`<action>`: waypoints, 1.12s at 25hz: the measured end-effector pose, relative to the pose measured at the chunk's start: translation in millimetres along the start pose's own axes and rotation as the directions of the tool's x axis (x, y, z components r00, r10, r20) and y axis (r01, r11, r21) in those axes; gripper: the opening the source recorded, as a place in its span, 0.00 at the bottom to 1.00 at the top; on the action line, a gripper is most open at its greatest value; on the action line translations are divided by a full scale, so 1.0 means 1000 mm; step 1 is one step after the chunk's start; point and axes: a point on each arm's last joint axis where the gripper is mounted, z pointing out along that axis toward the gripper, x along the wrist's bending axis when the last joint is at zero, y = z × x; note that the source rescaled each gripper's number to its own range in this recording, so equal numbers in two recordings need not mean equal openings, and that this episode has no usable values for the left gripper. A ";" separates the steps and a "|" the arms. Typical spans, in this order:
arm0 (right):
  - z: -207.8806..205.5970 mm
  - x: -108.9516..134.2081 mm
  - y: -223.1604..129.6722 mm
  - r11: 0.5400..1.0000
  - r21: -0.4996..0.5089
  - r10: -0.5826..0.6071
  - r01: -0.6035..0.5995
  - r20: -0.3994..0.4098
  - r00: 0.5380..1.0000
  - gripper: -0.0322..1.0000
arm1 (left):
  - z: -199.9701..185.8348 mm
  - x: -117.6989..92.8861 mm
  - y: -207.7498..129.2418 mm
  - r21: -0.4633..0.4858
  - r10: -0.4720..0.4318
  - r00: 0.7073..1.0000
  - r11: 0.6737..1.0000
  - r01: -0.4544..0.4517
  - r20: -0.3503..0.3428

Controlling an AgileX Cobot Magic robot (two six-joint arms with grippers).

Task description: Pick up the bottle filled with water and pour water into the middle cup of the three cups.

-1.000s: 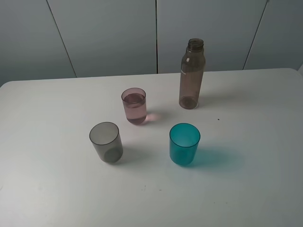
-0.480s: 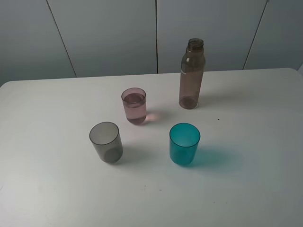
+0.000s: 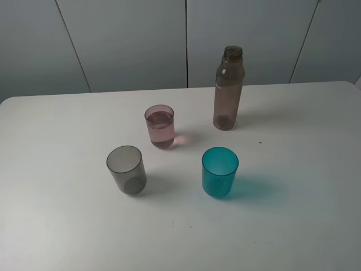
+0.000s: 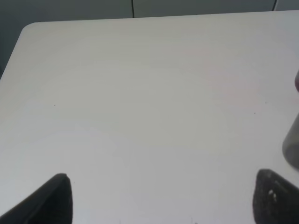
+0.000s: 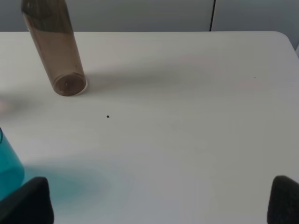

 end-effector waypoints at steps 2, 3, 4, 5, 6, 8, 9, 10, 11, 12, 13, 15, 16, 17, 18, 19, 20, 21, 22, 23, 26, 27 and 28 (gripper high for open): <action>0.000 0.000 0.000 1.000 0.000 -0.008 0.008 -0.010 1.000 0.98 | 0.000 0.000 0.000 0.000 0.000 1.000 1.000 0.000 0.000; 0.000 -0.001 0.000 1.000 0.000 -0.014 0.014 -0.008 1.000 0.98 | 0.000 0.000 0.000 0.000 0.000 1.000 1.000 0.000 0.000; 0.000 -0.002 0.000 1.000 -0.001 -0.020 0.020 -0.006 1.000 0.96 | 0.000 0.000 0.000 0.000 0.000 1.000 1.000 0.000 0.000; 0.000 -0.002 0.000 1.000 -0.001 -0.026 0.026 -0.002 1.000 0.94 | 0.000 0.000 0.000 0.000 0.000 1.000 1.000 0.000 0.000; 0.000 -0.003 0.000 0.999 -0.001 -0.033 0.033 0.002 0.999 0.94 | 0.000 0.000 0.000 0.000 0.000 1.000 1.000 0.000 0.000; 0.000 -0.002 0.000 0.999 -0.001 -0.053 0.053 -0.001 0.999 0.94 | 0.000 0.000 0.000 0.000 0.000 1.000 1.000 0.000 0.000; 0.000 -0.002 0.000 0.998 -0.001 -0.059 0.059 -0.003 0.998 0.94 | 0.000 0.000 0.000 0.000 0.000 1.000 1.000 0.000 0.000; 0.000 -0.002 0.000 0.998 -0.001 -0.066 0.066 -0.005 0.998 0.94 | 0.000 0.000 0.000 0.000 0.000 1.000 1.000 0.000 0.000; 0.000 -0.002 0.000 0.997 -0.001 -0.072 0.072 -0.007 0.997 0.94 | 0.000 0.000 0.000 0.000 0.000 1.000 1.000 0.000 0.000; 0.000 -0.001 0.000 0.997 -0.001 -0.072 0.072 -0.011 0.997 0.94 | 0.000 0.000 0.000 0.000 0.000 1.000 1.000 0.000 0.000; 0.000 -0.001 0.000 0.997 -0.001 -0.072 0.072 -0.015 0.997 0.94 | 0.000 0.000 0.000 0.000 0.000 1.000 1.000 0.000 0.000; 0.000 -0.001 0.000 0.997 -0.001 -0.073 0.073 -0.017 0.997 0.94 | 0.000 0.000 0.000 0.000 0.000 1.000 1.000 0.000 0.000; 0.000 -0.001 0.000 0.997 -0.001 -0.073 0.073 -0.017 0.997 0.94 | 0.000 0.000 0.000 0.000 0.000 1.000 1.000 0.000 0.000; 0.000 -0.001 0.000 0.997 -0.001 -0.073 0.073 -0.017 0.997 0.94 | 0.000 0.000 0.000 0.000 0.000 1.000 1.000 0.000 0.000; 0.000 -0.001 0.000 0.997 -0.001 -0.073 0.073 -0.017 0.997 0.94 | 0.000 0.000 0.000 0.000 0.000 1.000 1.000 0.000 0.000; 0.000 -0.001 0.000 0.997 -0.001 -0.073 0.073 -0.017 0.997 0.94 | 0.000 0.000 0.000 0.000 0.000 1.000 1.000 0.000 0.000; 0.000 -0.001 0.000 0.997 -0.001 -0.073 0.073 -0.017 0.997 0.94 | 0.000 0.000 0.000 0.000 0.000 1.000 1.000 0.000 0.000; 0.000 -0.001 0.000 0.998 -0.001 -0.065 0.065 -0.019 0.998 0.94 | 0.000 0.000 0.000 0.000 0.000 1.000 1.000 0.000 0.000; 0.000 0.000 0.000 0.998 -0.001 -0.059 0.059 -0.021 0.998 0.94 | 0.000 0.000 0.000 0.000 0.000 1.000 1.000 0.000 0.000; 0.000 0.000 0.000 0.999 -0.001 -0.050 0.050 -0.022 0.999 0.94 | 0.000 0.000 0.000 0.000 0.000 1.000 1.000 0.000 0.000; 0.000 0.000 0.000 0.999 -0.001 -0.040 0.040 -0.024 0.999 0.94 | 0.000 0.000 0.000 0.000 0.000 1.000 1.000 0.000 0.000; 0.000 0.000 0.000 0.999 -0.001 -0.038 0.038 -0.024 0.999 0.94 | 0.000 0.000 0.000 0.000 0.000 1.000 1.000 0.000 0.000; 0.000 0.000 0.000 0.999 -0.001 -0.036 0.036 -0.024 0.999 0.94 | 0.000 0.000 0.000 0.000 0.000 1.000 1.000 0.000 0.000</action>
